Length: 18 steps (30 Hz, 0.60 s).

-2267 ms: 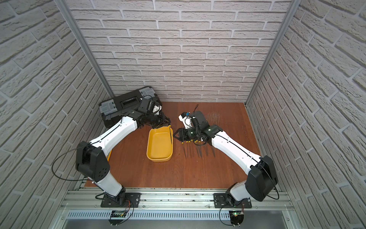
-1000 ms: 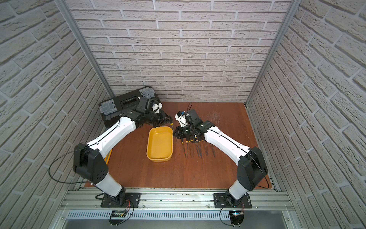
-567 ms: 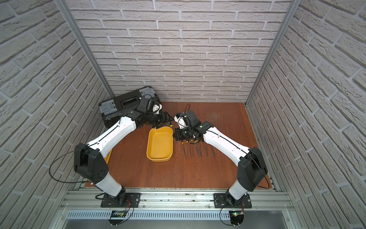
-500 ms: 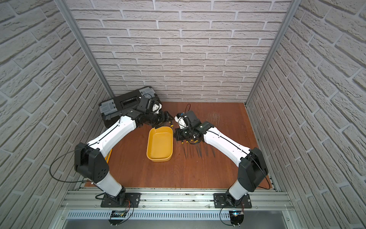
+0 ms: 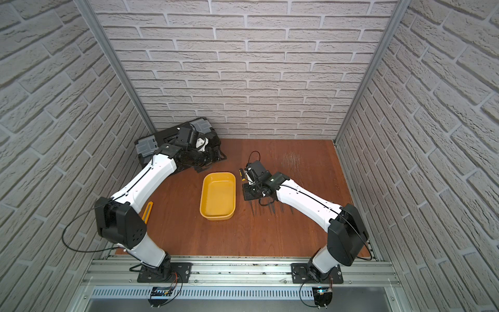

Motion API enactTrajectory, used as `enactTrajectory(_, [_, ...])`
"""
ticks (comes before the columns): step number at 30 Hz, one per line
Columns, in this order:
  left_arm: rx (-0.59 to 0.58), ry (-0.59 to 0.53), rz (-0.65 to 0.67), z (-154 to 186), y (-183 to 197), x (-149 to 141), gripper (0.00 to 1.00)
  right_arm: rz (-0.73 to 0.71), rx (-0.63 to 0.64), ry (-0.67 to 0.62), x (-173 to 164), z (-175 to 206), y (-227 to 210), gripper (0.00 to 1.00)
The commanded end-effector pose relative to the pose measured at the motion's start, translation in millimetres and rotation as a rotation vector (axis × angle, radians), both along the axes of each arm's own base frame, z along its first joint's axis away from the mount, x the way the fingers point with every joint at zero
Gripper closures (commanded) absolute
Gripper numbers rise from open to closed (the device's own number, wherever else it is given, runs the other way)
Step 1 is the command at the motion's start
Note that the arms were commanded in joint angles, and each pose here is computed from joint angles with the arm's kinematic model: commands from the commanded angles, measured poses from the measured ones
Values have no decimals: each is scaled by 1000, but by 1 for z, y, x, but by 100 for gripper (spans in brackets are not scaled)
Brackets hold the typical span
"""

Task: Take the file tool out of the storage box
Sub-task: Place the file tool at the center of the board.

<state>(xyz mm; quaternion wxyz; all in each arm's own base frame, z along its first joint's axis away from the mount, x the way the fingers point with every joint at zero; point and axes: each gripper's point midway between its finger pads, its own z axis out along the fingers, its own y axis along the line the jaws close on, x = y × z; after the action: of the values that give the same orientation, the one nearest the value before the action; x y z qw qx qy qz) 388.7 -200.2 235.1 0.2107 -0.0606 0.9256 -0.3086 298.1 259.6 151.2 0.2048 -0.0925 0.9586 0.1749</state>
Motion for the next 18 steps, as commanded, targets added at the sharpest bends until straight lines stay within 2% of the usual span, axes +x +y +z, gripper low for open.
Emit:
enactTrajectory(1, [23,-59,-11,19,12,-7,2,-70,-48,-11,7,-12,-3,97])
enactTrajectory(18, [32,-43,13,12,25,-14,1,-134,-103,58,12,-66,18,97])
